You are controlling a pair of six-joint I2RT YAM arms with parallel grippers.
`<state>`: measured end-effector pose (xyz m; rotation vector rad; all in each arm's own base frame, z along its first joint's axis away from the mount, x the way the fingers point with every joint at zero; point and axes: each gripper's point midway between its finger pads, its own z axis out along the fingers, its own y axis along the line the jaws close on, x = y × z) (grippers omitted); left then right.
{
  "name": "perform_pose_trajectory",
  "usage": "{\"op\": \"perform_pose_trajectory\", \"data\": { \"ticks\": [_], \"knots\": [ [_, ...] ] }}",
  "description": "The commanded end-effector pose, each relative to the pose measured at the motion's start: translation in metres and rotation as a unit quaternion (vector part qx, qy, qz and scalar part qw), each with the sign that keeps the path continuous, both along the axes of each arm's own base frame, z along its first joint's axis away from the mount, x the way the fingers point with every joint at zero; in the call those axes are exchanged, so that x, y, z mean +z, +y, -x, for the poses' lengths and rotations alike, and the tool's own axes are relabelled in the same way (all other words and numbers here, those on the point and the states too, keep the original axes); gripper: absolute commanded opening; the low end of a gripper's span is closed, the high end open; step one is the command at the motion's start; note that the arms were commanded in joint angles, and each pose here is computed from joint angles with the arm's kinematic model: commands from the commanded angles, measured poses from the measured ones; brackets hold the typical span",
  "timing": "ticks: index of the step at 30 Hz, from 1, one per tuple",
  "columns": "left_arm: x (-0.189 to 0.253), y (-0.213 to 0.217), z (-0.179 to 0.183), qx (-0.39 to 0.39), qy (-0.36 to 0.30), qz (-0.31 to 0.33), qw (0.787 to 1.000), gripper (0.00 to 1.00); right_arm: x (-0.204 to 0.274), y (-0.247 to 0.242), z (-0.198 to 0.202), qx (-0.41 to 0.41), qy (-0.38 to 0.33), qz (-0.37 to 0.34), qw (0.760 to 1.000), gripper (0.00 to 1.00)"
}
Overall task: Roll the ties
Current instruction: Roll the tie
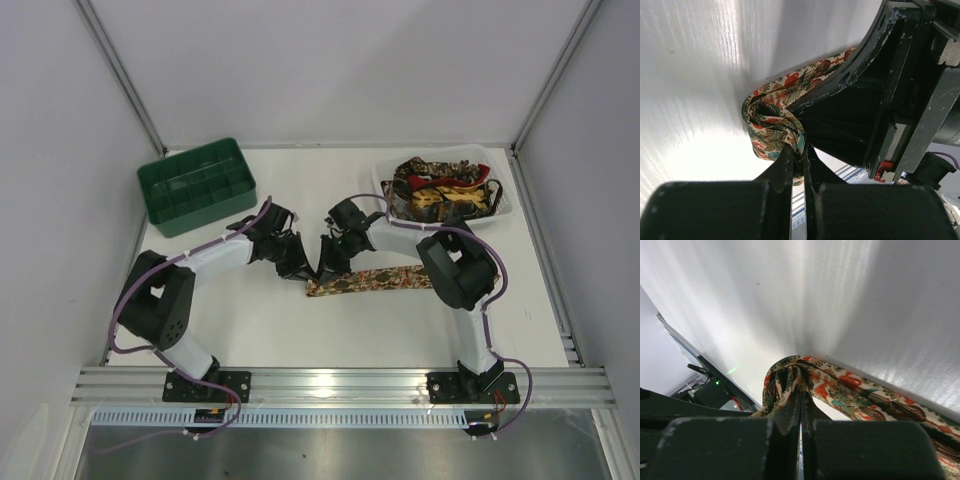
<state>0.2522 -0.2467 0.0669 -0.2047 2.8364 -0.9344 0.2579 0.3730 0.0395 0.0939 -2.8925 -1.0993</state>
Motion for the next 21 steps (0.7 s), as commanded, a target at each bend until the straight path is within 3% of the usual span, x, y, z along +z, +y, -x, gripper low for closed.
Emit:
{"op": "perform_pose_trajectory", "data": {
  "ticks": [1,21],
  "knots": [
    [0.020,-0.029,-0.012,-0.008,-0.011,0.032,0.999,0.03,0.017,0.020,0.001,0.007,0.001,-0.051,0.999,0.00],
    [-0.014,-0.034,-0.015,-0.023,0.012,-0.062,0.998,0.00,0.010,-0.031,-0.010,-0.063,0.015,-0.019,0.998,0.00]
  ]
}}
